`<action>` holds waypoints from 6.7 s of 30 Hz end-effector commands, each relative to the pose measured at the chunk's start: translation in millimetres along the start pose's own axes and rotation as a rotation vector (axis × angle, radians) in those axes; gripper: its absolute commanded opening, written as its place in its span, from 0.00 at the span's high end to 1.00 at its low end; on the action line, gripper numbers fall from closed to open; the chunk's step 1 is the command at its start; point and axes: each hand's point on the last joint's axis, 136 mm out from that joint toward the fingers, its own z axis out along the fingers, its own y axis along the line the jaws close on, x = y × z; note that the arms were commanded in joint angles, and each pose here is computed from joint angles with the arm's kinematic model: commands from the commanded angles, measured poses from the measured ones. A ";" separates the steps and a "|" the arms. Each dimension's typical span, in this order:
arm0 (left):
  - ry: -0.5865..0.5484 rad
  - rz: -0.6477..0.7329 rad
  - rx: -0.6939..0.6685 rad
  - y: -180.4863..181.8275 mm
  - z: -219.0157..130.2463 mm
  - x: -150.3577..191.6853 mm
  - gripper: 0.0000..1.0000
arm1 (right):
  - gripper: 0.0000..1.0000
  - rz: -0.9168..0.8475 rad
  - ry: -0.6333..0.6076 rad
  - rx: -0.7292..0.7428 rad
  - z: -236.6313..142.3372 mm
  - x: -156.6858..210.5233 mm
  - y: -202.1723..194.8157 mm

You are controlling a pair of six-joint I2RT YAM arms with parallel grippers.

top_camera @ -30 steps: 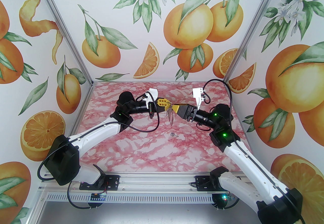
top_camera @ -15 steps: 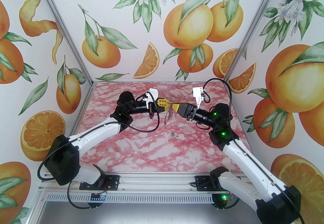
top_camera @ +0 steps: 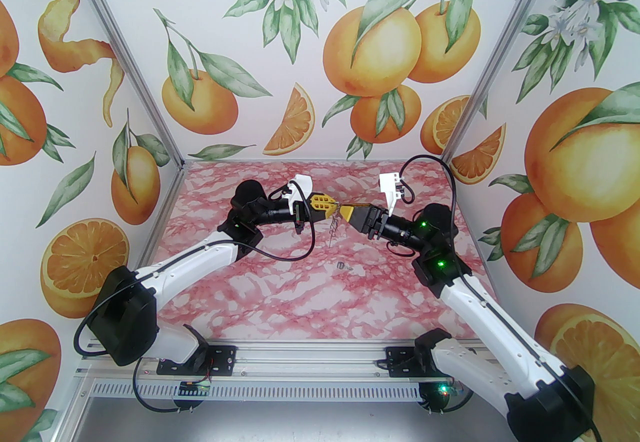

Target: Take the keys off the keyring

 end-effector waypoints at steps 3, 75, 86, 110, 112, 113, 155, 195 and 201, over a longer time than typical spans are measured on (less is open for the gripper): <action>-0.040 0.062 0.010 -5.2 1.3 -29.7 1.00 | 0.87 -0.024 -0.012 0.046 2.4 -6.8 -9.0; 0.015 0.252 -0.132 -13.5 5.8 -31.8 1.00 | 1.00 -0.897 0.060 0.104 -17.1 20.6 38.9; -0.002 0.250 -0.172 -8.8 3.7 -38.9 1.00 | 1.00 -0.996 0.134 0.127 -17.7 32.5 37.4; -0.039 0.262 -0.211 -10.5 3.6 -47.2 1.00 | 1.00 -1.020 0.157 0.200 -10.8 28.5 30.1; -0.043 0.275 -0.198 -13.9 3.4 -47.0 1.00 | 1.00 -0.990 0.139 0.213 -8.4 24.0 29.3; -0.042 0.277 -0.194 -15.7 3.7 -46.3 1.00 | 0.99 -0.973 0.123 0.220 -8.0 21.2 29.4; -0.029 0.320 -0.197 -20.6 2.5 -45.0 1.00 | 0.95 -0.712 -0.023 0.192 -5.8 -13.5 19.4; -0.020 0.254 -0.322 6.6 4.3 -40.0 1.00 | 1.00 -1.169 0.148 0.254 -13.3 32.1 12.6; -0.025 0.239 -0.305 5.2 8.5 -37.5 1.00 | 1.00 -1.240 0.186 0.238 -4.7 35.9 15.1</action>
